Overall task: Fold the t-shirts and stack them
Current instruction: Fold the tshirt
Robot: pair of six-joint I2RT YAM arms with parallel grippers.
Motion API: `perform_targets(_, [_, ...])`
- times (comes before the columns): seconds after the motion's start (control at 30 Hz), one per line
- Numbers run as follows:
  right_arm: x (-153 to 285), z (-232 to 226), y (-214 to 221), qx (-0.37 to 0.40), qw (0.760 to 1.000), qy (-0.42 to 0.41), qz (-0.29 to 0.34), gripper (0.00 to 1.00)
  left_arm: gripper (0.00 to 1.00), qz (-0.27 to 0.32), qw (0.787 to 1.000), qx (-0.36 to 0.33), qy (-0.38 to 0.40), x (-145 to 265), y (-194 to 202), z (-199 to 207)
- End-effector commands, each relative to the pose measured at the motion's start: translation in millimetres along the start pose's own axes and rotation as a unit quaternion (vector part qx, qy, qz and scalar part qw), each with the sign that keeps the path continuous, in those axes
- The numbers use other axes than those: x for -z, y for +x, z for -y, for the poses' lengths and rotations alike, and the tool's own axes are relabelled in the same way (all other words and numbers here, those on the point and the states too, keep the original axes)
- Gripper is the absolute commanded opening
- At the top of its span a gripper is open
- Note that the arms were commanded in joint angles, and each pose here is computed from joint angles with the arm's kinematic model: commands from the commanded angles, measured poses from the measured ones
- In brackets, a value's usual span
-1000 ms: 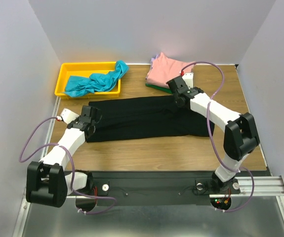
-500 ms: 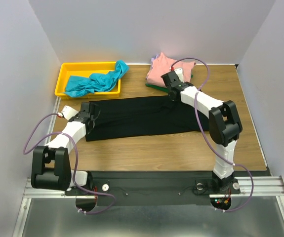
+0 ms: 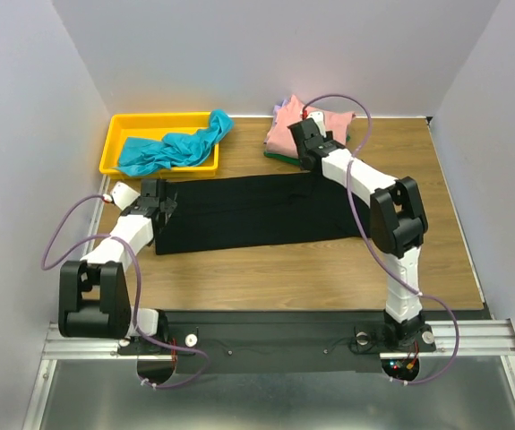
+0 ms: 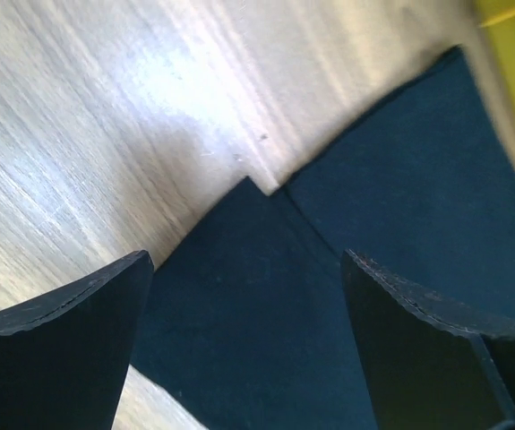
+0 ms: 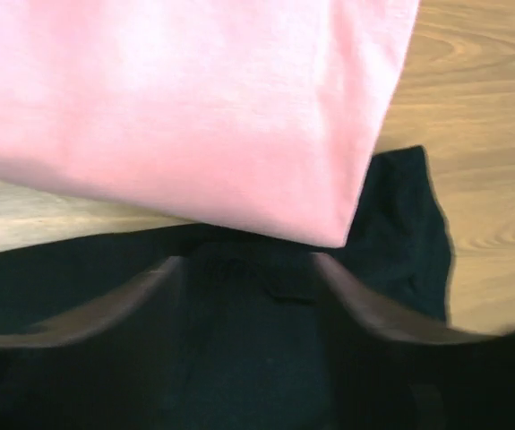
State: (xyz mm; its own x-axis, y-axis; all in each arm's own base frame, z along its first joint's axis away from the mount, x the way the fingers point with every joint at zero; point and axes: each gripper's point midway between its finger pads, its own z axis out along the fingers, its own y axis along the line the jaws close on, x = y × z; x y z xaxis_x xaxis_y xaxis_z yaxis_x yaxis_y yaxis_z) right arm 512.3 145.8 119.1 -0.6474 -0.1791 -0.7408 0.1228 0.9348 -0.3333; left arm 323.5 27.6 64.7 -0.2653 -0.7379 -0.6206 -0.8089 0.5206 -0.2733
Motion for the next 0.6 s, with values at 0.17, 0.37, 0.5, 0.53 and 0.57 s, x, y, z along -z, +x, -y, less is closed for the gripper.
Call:
perform_targets(0.17, [58, -8, 16, -0.136, 0.983, -0.124, -0.016, 0.91, 0.98, 0.009, 0.997, 0.007, 0.071, 34, -18, 13])
perform_targets(0.37, [46, -49, 42, -0.154, 0.968, -0.189, -0.062, 0.91, 0.98, -0.015, 0.996, -0.017, 0.081, 27, -3, 15])
perform_targets(0.5, [30, -73, 38, -0.161, 0.962, -0.209, -0.074, 0.91, 0.98, -0.015, 0.997, -0.027, 0.074, 24, -2, 12])
perform_targets(0.53, [25, -80, 41, -0.160, 0.960, -0.215, -0.081, 0.91, 0.98, -0.013, 0.997, -0.027, 0.071, 24, -3, 11])
perform_targets(0.57, [26, -85, 28, -0.165, 0.958, -0.224, -0.072, 0.91, 0.98, -0.010, 0.997, -0.027, 0.069, 24, -4, 10])
